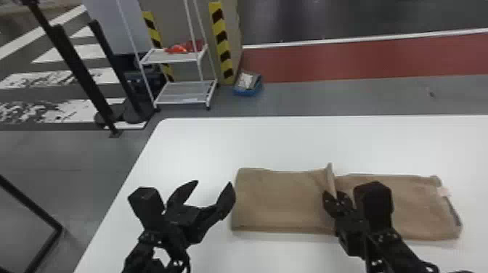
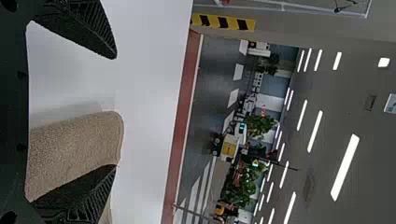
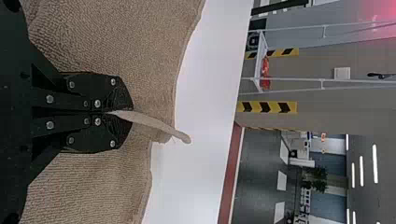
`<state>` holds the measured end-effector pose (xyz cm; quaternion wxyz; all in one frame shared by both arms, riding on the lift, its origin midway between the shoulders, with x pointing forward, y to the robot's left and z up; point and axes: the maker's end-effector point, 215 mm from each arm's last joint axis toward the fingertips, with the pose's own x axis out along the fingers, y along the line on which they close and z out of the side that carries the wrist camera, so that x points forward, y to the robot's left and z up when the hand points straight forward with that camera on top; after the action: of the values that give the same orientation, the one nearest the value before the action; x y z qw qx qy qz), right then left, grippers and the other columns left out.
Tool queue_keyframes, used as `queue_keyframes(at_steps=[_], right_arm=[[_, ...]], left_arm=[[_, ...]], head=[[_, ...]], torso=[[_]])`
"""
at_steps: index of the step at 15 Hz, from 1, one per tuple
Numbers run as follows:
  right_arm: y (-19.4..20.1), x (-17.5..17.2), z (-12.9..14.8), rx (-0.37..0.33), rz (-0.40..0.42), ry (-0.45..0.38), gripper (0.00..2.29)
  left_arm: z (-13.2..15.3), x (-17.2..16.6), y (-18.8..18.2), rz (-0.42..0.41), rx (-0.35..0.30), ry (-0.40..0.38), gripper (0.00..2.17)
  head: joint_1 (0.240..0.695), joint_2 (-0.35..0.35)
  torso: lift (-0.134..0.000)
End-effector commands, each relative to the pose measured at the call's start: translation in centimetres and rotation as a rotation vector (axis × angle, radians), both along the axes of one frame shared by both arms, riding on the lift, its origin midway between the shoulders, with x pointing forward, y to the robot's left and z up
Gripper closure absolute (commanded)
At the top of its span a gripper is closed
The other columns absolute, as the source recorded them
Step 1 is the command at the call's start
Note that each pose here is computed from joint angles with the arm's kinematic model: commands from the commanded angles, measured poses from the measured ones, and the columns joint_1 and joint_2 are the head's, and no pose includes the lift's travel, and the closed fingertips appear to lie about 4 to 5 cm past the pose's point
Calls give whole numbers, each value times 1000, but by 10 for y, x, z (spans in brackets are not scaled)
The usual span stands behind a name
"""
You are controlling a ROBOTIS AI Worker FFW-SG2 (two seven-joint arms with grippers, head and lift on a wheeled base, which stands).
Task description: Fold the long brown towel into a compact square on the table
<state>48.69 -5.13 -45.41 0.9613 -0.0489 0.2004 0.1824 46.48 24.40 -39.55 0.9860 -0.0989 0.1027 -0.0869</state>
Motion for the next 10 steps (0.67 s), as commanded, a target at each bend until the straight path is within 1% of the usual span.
queue_keyframes(at_steps=[1,2,3,4,5,6,7,8,9,10], right_arm=[[1,-1,8,10,-1,-13,1504],[2,0,21,20,-2,-31,1504],[0,0,39,31,-8,-53,1504],[-8,0,56,48,-24,-74,1504],[-24,-2,73,61,-54,-93,1504],[-40,-5,79,77,-83,-94,1504],[-49,-9,73,91,-99,-77,1504],[-51,-10,56,76,-101,-50,1504],[-45,-10,45,60,-87,-35,1504],[-39,-9,40,54,-78,-26,1501]], left_arm=[[-1,-1,2,4,-3,2,39],[0,-1,4,7,-6,-2,49],[0,-2,5,7,-5,-1,60],[2,-1,7,8,-4,-4,63],[3,-2,9,9,-5,-8,63],[3,-3,12,14,-10,-10,63],[2,-3,13,17,-11,-9,63],[4,-2,12,16,-11,-12,63],[4,-2,9,10,-13,-12,63],[4,-2,8,8,-14,-13,63]], head=[[695,222],[695,223],[695,225],[695,227],[695,227],[695,224],[695,218],[695,208],[695,190],[695,185]], torso=[[-124],[-124],[-124],[-124],[-124],[-124],[-124],[-124],[-124],[-124]])
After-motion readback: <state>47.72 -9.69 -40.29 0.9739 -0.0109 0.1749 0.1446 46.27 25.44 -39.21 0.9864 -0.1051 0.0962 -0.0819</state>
